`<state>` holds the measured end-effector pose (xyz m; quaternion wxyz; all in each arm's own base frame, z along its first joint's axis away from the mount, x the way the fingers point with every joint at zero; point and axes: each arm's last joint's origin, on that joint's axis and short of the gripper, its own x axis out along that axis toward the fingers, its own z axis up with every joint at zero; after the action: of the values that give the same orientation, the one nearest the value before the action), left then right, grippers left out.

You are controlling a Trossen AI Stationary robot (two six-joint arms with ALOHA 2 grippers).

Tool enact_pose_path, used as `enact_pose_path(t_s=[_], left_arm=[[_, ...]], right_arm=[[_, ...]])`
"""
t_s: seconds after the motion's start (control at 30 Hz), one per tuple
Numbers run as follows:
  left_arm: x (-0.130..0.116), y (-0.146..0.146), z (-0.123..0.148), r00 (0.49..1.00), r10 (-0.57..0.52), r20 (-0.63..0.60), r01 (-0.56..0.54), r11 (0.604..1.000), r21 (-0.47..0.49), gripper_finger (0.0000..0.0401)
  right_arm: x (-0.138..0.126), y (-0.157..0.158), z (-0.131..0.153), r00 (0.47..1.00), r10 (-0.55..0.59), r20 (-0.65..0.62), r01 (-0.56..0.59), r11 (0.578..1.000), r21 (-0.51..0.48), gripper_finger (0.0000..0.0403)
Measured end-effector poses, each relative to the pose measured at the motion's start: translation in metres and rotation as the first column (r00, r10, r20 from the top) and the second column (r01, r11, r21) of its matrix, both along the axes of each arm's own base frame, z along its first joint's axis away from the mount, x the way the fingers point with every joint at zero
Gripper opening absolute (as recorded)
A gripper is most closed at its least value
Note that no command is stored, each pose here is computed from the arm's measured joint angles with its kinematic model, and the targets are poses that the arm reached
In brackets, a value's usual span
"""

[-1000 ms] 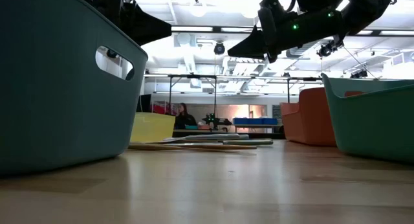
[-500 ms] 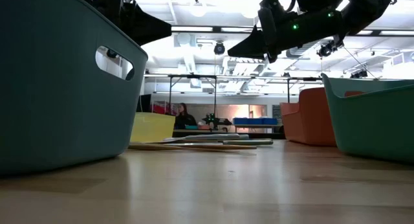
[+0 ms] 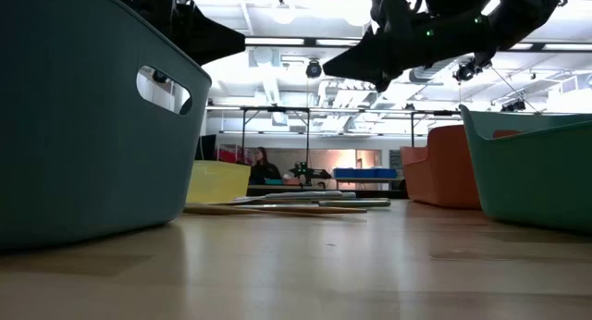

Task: Sort silverware by color (type)
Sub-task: Put the green knife into the orange bin

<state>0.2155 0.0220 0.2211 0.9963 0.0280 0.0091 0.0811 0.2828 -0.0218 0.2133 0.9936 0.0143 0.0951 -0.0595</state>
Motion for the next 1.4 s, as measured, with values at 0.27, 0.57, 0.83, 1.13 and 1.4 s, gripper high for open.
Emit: enact_pose_path(t_s=[0.27, 0.57, 0.83, 1.13, 1.4], left_arm=[[0.0, 0.0, 0.0, 1.0, 0.0, -0.001, 0.0, 1.0, 0.006, 0.0117], [0.0, 0.0, 0.0, 1.0, 0.0, -0.003, 0.0, 0.999, 0.033, 0.0117], [0.0, 0.0, 0.0, 1.0, 0.0, -0.002, 0.0, 0.999, 0.033, 0.0117], [0.0, 0.0, 0.0, 1.0, -0.001, -0.004, 0.001, 0.999, 0.033, 0.0117], [0.0, 0.0, 0.0, 1.0, -0.001, -0.005, 0.001, 0.999, 0.033, 0.0117]], right_arm=[[0.005, 0.0, -0.021, 0.994, -0.003, -0.106, 0.007, 0.999, 0.034, 0.0112], [0.024, -0.006, -0.069, 0.945, -0.007, -0.327, 0.015, 1.0, 0.021, 0.0164], [0.038, -0.009, -0.09, 0.873, 0.004, -0.487, -0.017, 1.0, -0.021, 0.0165], [0.043, -0.011, -0.098, 0.846, -0.049, -0.53, -0.009, 0.994, -0.106, 0.0165], [0.041, -0.012, -0.101, 0.827, -0.054, -0.56, -0.011, 0.994, -0.112, 0.0165]])
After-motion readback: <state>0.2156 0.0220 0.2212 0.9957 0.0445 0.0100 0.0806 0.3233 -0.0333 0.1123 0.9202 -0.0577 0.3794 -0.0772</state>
